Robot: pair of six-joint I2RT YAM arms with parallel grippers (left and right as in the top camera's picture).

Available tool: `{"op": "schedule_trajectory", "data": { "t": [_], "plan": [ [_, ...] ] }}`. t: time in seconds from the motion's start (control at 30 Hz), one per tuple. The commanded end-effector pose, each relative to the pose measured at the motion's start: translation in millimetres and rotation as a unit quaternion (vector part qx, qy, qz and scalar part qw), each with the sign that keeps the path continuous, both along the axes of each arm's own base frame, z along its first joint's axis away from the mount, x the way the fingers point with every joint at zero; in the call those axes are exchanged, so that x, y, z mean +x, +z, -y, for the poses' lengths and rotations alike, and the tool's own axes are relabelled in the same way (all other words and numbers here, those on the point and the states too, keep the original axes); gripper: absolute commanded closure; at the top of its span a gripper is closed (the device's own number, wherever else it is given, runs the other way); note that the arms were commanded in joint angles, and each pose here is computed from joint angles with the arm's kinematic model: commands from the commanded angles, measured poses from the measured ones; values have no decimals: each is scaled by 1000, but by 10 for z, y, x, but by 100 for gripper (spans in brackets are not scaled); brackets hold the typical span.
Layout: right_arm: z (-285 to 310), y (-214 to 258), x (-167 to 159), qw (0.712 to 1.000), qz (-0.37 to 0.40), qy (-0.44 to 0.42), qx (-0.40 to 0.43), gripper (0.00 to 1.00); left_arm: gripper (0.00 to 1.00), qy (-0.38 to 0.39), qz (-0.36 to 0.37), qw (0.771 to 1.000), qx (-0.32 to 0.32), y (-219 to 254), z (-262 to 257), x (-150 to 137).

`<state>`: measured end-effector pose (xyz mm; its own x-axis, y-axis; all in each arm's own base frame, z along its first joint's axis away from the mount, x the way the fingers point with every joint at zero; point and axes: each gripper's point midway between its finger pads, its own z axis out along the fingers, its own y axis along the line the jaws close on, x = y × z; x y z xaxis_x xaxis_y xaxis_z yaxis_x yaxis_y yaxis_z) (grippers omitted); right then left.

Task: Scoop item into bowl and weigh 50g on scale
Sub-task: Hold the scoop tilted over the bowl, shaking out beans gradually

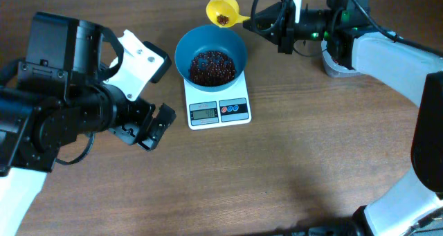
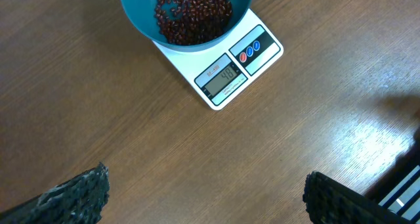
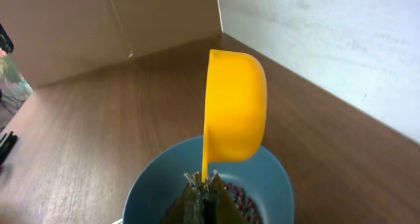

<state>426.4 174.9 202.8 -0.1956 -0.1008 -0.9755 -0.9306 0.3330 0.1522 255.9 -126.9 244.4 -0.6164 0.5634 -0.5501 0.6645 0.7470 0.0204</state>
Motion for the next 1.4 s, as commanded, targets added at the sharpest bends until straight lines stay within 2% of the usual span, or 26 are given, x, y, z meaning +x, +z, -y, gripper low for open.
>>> {"op": "schedule_trajectory", "data": {
  "t": [0.0, 0.03, 0.07, 0.17, 0.23, 0.3, 0.37, 0.43, 0.5, 0.57, 0.93, 0.97, 1.13, 1.23, 1.33, 1.37],
  "plan": [
    [22, 25, 23, 1000, -5, -6, 3, 96, 1, 4, 11, 1000, -5, 80, 5, 9],
    [36, -8, 53, 1000, -10, -16, -2, 96, 1, 4, 11, 1000, -5, 80, 5, 9],
    [-9, 102, -40, 1000, 11, 18, 14, 96, 1, 4, 11, 1000, -5, 80, 6, 8],
    [39, -44, 53, 1000, -19, -18, -3, 96, 1, 4, 11, 1000, -5, 80, 6, 8],
    [-36, 131, -87, 999, 18, 37, 21, 96, 1, 4, 11, 1000, -5, 80, 5, 9],
    [45, 17, 49, 1000, -1, -9, 3, 96, 1, 4, 11, 1000, -5, 80, 5, 9],
    [-28, 228, -100, 998, 29, 47, 33, 96, 1, 4, 11, 1000, -5, 80, 5, 9],
    [37, 120, 38, 1000, 10, 2, 18, 96, 1, 4, 11, 1000, -5, 80, 5, 9],
    [21, 200, -21, 999, 30, 25, 27, 96, 1, 4, 11, 1000, -5, 80, 5, 9],
    [55, 87, 57, 1000, 5, -3, 16, 96, 1, 4, 11, 1000, -5, 80, 6, 8],
    [42, 104, 31, 1000, 5, 5, 20, 96, 1, 4, 11, 1000, -5, 80, 5, 9],
    [49, 100, 44, 1000, 5, 1, 19, 92, 1, 4, 11, 1000, -5, 80, 6, 8],
    [65, 82, 76, 1000, 3, -9, 15, 96, 1, 4, 11, 1000, -5, 80, 5, 9],
    [-1, 163, -114, 998, 6, 49, 37, 96, 1, 4, 11, 1000, -5, 80, 5, 9],
    [65, -64, 27, 1000, -20, -7, 2, 96, 1, 4, 11, 1000, -5, 80, 6, 8],
    [34, 19, -31, 1000, -5, 16, 14, 96, 1, 4, 11, 1000, -5, 80, 5, 9]
  ]
}}
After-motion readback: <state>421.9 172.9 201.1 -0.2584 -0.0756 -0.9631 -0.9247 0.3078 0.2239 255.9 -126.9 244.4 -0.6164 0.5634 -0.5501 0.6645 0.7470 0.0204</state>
